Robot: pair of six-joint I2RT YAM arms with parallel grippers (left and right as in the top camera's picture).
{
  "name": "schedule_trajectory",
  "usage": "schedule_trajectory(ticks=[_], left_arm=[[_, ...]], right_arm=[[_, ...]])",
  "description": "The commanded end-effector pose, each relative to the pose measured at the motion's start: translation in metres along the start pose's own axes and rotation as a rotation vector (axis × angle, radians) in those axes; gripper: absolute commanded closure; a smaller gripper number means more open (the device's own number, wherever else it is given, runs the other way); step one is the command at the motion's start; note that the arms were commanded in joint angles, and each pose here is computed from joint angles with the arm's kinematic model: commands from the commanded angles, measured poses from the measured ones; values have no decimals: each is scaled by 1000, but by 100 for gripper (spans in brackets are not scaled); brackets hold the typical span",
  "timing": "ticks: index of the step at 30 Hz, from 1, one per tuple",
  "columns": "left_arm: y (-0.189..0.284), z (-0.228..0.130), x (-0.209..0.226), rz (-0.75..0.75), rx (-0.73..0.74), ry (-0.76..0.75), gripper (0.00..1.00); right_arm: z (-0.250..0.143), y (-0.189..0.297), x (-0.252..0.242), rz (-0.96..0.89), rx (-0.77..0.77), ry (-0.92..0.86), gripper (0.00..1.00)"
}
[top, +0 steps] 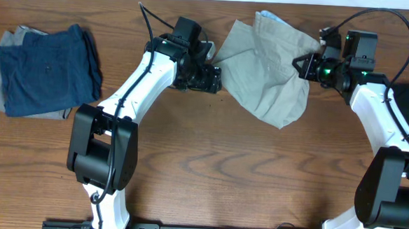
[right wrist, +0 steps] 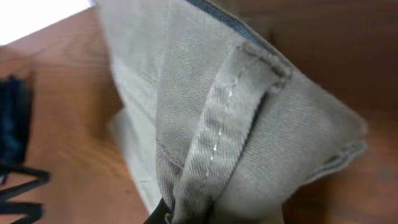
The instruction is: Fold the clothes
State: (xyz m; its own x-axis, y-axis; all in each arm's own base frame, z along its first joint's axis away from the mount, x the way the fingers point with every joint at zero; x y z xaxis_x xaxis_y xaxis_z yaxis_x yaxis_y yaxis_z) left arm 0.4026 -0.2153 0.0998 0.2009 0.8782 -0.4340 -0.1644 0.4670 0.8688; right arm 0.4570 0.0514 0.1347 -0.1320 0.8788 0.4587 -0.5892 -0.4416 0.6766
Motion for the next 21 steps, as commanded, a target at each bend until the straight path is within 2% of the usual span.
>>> schedule_trajectory(ticks=[1,4,8,10,15,18,21], left_arm=[[-4,0,-6,-13,-6,-15,20],[-4,4,-9,-20,-24,-28,20],[-4,7,-11,-22,-35,-66,21],[-3,8,-8,-20,-38,-63,23],[8,14,-2,-18,-63,-46,26],[27,20,4,-15,-102,-32,30],[58,30,18,-6,-167,0,31]], right_arm=[[-4,-6,-6,-59,12,-41,99],[-5,-6,7,18,22,-39,99],[-1,12,80,476,7,124,99],[2,24,104,626,-9,173,99],[-9,32,127,750,35,182,99],[-28,49,158,945,62,289,99],[-43,72,188,1160,105,322,99]])
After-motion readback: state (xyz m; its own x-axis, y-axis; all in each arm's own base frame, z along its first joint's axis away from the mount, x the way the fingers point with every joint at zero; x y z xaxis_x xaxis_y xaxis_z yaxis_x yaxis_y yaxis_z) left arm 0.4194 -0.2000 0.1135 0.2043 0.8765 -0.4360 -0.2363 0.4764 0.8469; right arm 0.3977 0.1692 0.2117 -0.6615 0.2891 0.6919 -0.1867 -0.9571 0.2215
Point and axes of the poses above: each gripper's point midway between its finger pads, its own y axis back along the fingers, its own x axis along the line the jaws close on, z = x × y, the point moved 1 cm from there along y, back along the fingers, and after that the axes turned 5 degrees about y, right-handed, at the moved point
